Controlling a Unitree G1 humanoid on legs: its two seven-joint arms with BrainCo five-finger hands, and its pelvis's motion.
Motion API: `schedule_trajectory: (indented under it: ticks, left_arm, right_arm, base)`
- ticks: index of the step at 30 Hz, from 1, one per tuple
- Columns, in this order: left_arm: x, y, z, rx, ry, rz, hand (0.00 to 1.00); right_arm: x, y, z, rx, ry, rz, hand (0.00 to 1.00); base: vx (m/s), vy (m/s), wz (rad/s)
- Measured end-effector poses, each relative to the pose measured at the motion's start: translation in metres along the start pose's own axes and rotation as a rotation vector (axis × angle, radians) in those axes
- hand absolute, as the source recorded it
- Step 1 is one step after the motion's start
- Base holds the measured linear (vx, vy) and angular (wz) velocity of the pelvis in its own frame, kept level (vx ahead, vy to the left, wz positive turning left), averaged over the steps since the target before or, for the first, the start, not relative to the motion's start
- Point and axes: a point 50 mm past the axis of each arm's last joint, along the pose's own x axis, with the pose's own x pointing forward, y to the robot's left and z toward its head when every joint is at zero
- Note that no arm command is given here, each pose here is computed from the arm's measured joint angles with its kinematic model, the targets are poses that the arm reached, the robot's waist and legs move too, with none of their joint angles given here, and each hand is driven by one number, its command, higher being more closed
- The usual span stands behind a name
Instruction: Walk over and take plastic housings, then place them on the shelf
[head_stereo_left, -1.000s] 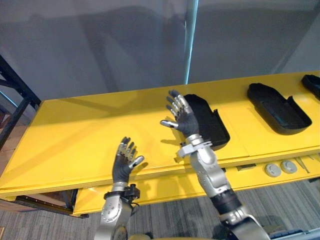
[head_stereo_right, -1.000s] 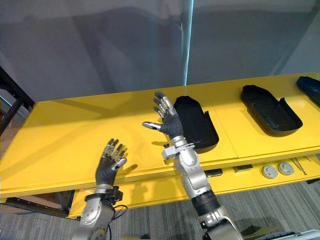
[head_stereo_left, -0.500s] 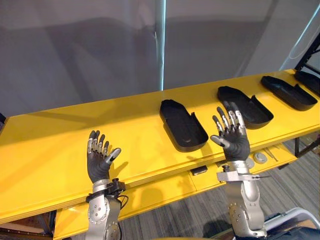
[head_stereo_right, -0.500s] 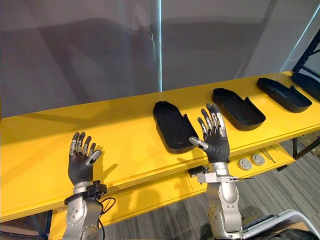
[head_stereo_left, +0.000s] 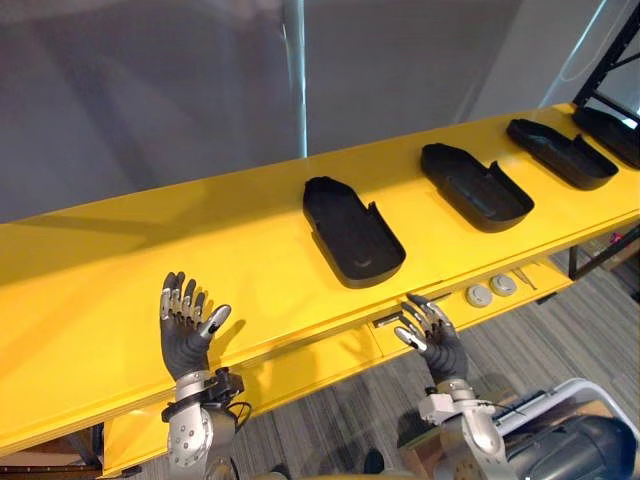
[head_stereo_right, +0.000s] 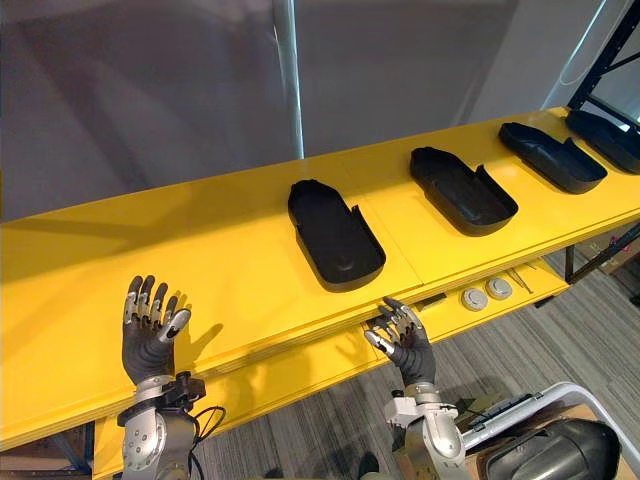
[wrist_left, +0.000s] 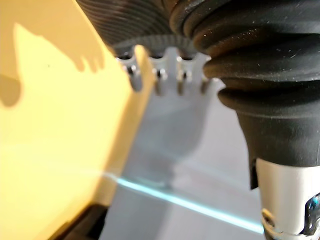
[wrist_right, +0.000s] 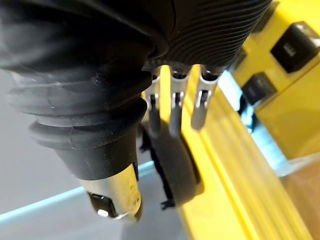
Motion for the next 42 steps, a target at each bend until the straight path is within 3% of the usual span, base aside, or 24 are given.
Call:
schedule_trajectory:
  ticks: [11,26,42]
  left_arm:
    - [-0.004,-0.011,-0.002,-0.015,0.017,-0.057,0.00]
    - [-0.004,-0.011,0.006,0.075,-0.009,-0.106,0.00]
    - [-0.005,-0.013,0.004,0.119,-0.006,-0.125,0.00]
  right_arm:
    - [0.011,0.003,-0.015,-0.072,0.047,0.019,1.00]
    - [0.045,0.011,-0.007,-0.198,-0.012,0.030,1.00]
    - [0.061,0.013,-0.005,-0.342,-0.048,-0.061,1.00]
  base:
    - [-0.01,0.010,0.05]
    - [0.00,0.017,0.11]
    - [-0.06,-0.010,0.08]
